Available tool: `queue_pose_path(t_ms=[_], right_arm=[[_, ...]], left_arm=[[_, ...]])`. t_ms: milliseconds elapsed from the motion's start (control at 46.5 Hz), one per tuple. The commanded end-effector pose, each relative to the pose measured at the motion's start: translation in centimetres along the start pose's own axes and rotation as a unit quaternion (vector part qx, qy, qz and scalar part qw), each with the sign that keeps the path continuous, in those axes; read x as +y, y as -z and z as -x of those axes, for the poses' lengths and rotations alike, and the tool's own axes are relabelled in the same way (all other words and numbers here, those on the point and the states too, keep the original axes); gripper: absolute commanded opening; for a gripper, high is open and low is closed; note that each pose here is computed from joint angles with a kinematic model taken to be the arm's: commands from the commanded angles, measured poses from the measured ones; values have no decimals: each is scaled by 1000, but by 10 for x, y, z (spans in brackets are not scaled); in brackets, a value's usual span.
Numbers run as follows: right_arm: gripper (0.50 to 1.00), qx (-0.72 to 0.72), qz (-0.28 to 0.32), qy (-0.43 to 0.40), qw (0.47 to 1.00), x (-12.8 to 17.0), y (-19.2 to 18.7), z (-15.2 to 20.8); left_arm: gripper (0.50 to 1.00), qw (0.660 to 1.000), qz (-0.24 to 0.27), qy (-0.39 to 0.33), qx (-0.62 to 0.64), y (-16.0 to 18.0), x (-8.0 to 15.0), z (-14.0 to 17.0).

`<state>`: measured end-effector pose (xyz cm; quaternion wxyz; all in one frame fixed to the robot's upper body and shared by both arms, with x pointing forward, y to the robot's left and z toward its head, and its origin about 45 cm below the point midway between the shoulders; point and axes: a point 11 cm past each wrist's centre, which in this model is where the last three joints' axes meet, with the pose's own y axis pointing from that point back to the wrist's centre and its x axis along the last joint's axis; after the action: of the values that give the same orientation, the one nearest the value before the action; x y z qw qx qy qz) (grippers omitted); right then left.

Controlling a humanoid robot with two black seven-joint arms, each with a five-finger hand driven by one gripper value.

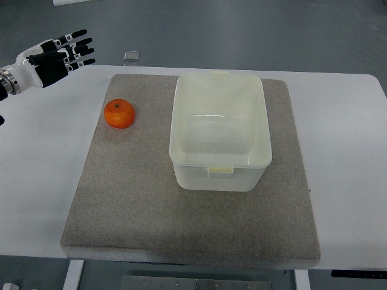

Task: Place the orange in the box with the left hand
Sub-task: 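Move the left hand down toward the orange beside the box, then close the left hand's fingers around the orange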

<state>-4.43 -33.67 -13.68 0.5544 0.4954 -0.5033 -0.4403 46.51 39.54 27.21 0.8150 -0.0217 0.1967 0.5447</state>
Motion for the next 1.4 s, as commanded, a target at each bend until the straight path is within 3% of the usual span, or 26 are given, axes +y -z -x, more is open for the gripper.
queue_pose_path(t_ms=[0, 495, 796, 1032, 1140, 1376], right_arm=[[932, 0, 0, 0, 1000, 0, 0, 0], [932, 0, 0, 0, 1000, 0, 0, 0], [932, 0, 0, 0, 1000, 0, 0, 0], [932, 0, 0, 0, 1000, 0, 0, 0], [932, 0, 0, 0, 1000, 0, 0, 0], [932, 0, 0, 0, 1000, 0, 0, 0]], left_arm=[[996, 1000, 4, 2, 1, 0, -1, 1], [994, 1000, -1, 5, -14, -2, -2, 3], [990, 982, -69, 11, -177, -1, 2, 1], [971, 928, -71, 72, -359, -5, 3, 13], [971, 889, -84, 104, -439, 4, 0, 25], [979, 798, -81, 106, -588, 16, -8, 40]])
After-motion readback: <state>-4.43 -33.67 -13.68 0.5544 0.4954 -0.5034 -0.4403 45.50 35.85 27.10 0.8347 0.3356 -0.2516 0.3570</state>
